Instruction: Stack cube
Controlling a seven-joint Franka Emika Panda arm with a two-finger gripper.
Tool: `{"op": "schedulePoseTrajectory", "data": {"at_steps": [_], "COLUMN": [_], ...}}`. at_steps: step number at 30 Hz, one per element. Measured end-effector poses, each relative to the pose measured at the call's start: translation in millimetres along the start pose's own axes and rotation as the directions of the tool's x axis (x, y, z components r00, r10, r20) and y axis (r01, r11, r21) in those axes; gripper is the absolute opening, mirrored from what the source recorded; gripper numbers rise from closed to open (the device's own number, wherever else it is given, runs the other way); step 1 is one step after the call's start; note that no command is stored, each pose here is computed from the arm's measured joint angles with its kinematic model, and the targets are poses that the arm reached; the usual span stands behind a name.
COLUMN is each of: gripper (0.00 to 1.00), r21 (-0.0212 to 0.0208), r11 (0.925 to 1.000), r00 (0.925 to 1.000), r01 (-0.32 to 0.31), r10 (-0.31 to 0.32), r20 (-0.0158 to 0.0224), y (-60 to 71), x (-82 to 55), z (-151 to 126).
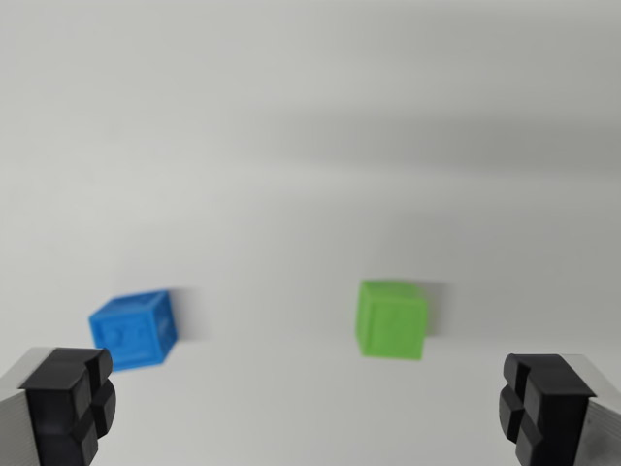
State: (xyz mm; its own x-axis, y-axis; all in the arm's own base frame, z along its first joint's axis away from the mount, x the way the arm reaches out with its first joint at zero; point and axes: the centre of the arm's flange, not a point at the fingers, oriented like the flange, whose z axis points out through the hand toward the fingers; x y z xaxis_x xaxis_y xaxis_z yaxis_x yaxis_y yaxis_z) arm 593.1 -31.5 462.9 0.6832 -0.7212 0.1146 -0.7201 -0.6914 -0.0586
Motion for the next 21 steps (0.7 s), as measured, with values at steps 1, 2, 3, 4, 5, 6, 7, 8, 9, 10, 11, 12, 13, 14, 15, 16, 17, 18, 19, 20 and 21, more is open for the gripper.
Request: {"op": "schedulePoseTrajectory", "data": {"at_steps": [1, 2, 3, 4, 5, 6, 7, 8, 9, 10, 11, 12, 13, 14, 15, 16, 17, 18, 19, 20, 21], "gripper": [1.0, 1.0, 1.0, 1.0, 1.0, 1.0, 1.0, 1.0, 1.0, 1.0, 1.0, 1.0, 1.0, 1.0, 1.0, 1.0, 1.0, 1.0, 1.0, 1.0, 1.0], "r21": [0.0, 0.0, 0.0, 0.0, 0.0, 0.0, 0.0, 0.0, -0.0001, -0.0003, -0.0004, -0.0007, -0.0009, -0.0013, -0.0016, -0.002, -0.0023, -0.0027, -0.0029, -0.0031, -0.0033], "r11": [1.0, 1.0, 1.0, 1.0, 1.0, 1.0, 1.0, 1.0, 1.0, 1.0, 1.0, 1.0, 1.0, 1.0, 1.0, 1.0, 1.0, 1.0, 1.0, 1.0, 1.0], "r00": [1.0, 1.0, 1.0, 1.0, 1.0, 1.0, 1.0, 1.0, 1.0, 1.0, 1.0, 1.0, 1.0, 1.0, 1.0, 1.0, 1.0, 1.0, 1.0, 1.0, 1.0], "r01": [0.0, 0.0, 0.0, 0.0, 0.0, 0.0, 0.0, 0.0, 0.0, 0.0, 0.0, 0.0, 0.0, 0.0, 0.0, 0.001, 0.001, 0.001, 0.002, 0.003, 0.003], "r10": [0.0, 0.0, 0.0, 0.0, 0.0, 0.0, 0.0, 0.0, 0.0, 0.0, 0.0, 0.0, 0.0, 0.0, 0.0, -0.001, -0.001, -0.001, -0.002, -0.003, -0.003], "r20": [0.0, 0.0, 0.0, 0.0, 0.0, 0.0, 0.0, 0.0, 0.0001, 0.0003, 0.0005, 0.0008, 0.001, 0.0014, 0.0018, 0.0023, 0.0027, 0.0032, 0.0036, 0.004, 0.0043], "y": [0.0, 0.0, 0.0, 0.0, 0.0, 0.0, 0.0, 0.0, 0.0, 0.1, 0.1, 0.2, 0.3, 0.4, 0.5, 0.6, 0.5, 0.5, 0.4, 0.3, 0.3], "x": [0.0, 0.0, 0.0, 0.0, 0.0, 0.0, 0.0, 0.0, 0.0, -0.1, -0.2, -0.3, -0.3, -0.5, -0.7, -1.0, -1.3, -1.7, -2.2, -2.8, -3.1], "z": [0.0, 0.0, 0.0, 0.0, 0.0, 0.0, 0.0, 0.0, 0.1, 0.2, 0.4, 0.8, 0.9, 1.4, 1.9, 2.4, 3.0, 3.6, 4.3, 5.1, 5.6]}}
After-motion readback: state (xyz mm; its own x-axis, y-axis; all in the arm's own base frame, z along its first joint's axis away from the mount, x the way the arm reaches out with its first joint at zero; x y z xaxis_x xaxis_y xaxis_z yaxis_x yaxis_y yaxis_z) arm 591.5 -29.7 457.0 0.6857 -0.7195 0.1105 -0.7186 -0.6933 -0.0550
